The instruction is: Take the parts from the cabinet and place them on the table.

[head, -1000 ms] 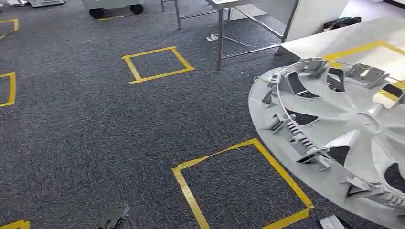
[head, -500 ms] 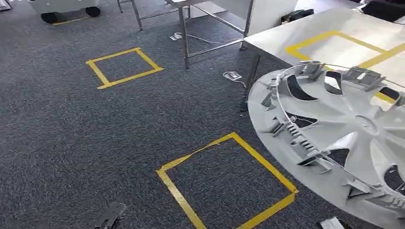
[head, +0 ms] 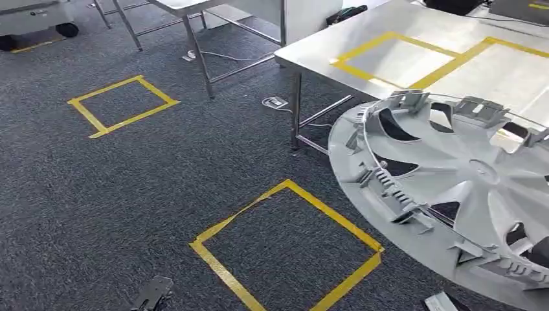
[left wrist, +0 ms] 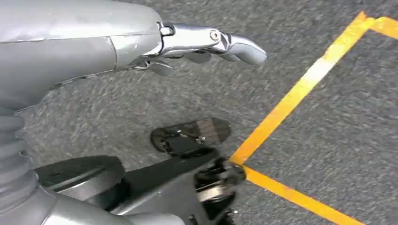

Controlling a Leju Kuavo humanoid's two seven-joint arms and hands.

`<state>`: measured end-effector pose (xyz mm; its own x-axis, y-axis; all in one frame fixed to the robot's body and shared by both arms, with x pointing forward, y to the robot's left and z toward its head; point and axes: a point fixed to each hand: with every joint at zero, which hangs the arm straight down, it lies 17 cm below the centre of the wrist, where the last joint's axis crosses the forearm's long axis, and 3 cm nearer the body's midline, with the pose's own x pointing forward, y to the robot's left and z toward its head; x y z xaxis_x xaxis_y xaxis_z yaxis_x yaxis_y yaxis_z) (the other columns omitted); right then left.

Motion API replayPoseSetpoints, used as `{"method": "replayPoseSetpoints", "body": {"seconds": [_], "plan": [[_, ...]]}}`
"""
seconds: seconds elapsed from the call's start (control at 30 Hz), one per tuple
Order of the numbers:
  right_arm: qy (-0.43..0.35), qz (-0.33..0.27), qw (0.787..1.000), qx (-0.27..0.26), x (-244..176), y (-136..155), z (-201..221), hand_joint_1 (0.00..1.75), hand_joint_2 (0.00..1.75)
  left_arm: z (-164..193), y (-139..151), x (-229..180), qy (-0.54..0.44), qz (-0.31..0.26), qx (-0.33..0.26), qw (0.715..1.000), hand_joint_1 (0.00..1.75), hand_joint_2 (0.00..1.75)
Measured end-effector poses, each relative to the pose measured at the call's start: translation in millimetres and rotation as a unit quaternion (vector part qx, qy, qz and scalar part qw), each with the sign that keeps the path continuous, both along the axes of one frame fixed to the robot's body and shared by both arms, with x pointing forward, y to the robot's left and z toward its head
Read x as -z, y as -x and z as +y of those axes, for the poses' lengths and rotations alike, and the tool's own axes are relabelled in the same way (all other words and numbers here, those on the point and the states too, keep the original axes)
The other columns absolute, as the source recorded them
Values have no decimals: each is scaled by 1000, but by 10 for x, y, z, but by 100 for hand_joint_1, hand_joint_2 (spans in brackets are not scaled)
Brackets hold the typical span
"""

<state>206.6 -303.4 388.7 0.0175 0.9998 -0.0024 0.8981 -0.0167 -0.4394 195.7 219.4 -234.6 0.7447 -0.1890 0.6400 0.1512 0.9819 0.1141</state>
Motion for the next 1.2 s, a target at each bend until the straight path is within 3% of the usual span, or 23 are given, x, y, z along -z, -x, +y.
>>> {"method": "replayPoseSetpoints", "body": {"seconds": [0.7,1.2], "plan": [[-1,35,999,-16,198,-74,98,175,175,23,-18,-5,2,-1,-4,1000,0,175],[-48,98,994,-25,648,-245,81,175,175,66,32,14,-2,2,-7,1000,0,175]]}}
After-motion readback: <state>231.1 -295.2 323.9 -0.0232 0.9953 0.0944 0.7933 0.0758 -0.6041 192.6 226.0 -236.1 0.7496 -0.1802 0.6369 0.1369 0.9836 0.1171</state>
